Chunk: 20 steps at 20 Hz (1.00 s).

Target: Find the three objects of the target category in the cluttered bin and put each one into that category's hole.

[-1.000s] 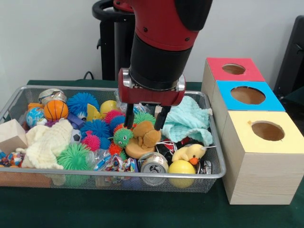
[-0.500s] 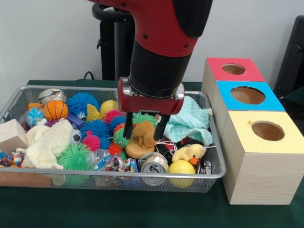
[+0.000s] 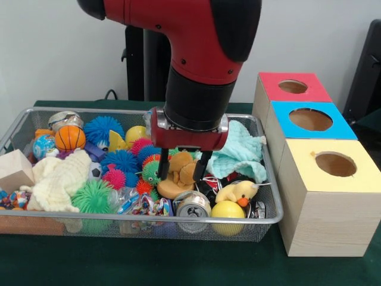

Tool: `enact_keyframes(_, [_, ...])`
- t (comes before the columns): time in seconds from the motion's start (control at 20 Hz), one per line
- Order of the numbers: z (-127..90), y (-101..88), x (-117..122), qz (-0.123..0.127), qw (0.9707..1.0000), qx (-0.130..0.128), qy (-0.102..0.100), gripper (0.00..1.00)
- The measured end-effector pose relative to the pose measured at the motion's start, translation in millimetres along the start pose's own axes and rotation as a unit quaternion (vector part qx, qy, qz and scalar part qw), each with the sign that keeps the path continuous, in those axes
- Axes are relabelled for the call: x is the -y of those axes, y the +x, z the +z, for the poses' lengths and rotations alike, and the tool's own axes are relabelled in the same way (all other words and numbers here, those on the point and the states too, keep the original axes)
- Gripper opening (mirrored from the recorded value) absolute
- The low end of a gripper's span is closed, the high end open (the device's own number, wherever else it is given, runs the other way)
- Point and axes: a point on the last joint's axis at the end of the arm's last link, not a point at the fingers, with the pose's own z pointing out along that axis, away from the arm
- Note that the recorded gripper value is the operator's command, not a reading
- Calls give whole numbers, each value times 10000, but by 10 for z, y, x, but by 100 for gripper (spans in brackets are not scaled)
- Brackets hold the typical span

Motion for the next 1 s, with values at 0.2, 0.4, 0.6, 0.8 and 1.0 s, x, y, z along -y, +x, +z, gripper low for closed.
enact_keyframes(0.2, [50, 163, -54, -10, 10000, -20, -26, 100])
enact_keyframes(0.4, [46, 292, -91, -13, 10000, -65, -54, 100])
enact_keyframes(0.6, [12, 413, -120, -13, 9999, -96, -74, 100])
enact_keyframes(0.8, [-6, 499, -139, -8, 10000, -38, -74, 100])
enact_keyframes(1.0, [29, 548, -151, -6, 9999, 92, -50, 100])
